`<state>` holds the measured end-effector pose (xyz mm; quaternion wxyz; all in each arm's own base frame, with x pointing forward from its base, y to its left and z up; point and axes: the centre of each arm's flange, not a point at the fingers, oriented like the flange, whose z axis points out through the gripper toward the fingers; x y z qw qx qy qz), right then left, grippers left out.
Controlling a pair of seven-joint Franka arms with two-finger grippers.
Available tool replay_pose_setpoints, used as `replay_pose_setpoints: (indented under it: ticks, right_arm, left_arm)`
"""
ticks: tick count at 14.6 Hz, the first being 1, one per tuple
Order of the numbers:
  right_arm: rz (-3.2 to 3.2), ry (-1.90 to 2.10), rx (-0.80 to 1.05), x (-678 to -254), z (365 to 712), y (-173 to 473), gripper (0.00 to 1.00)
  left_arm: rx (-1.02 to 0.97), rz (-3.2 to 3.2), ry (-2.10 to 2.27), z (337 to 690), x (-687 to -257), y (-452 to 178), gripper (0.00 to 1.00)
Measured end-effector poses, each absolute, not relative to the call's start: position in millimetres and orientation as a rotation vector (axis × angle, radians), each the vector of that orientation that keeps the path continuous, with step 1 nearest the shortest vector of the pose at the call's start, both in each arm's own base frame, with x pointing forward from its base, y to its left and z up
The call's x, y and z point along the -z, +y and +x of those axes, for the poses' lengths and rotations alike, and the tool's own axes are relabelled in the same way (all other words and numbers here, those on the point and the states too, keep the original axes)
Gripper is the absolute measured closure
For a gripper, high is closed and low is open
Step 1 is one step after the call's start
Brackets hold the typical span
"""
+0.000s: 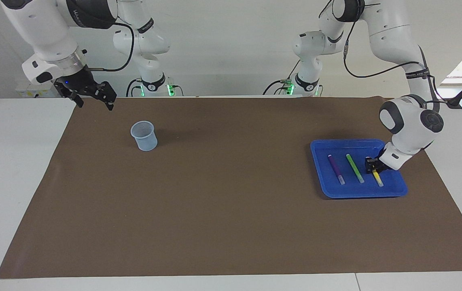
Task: Transfer and insert pens with both arms
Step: 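Reach the left gripper down to the yellow pen in the tray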
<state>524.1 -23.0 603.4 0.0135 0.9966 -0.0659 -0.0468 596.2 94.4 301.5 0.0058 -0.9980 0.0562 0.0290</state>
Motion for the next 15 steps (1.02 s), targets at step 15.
replay_pose_setpoints:
  ticks: [15]
  right_arm:
    - [3.104,-0.205,0.146,-603,524,-23,0.00]
  left_arm:
    - [-0.264,-3.141,0.119,619,-375,83,0.83]
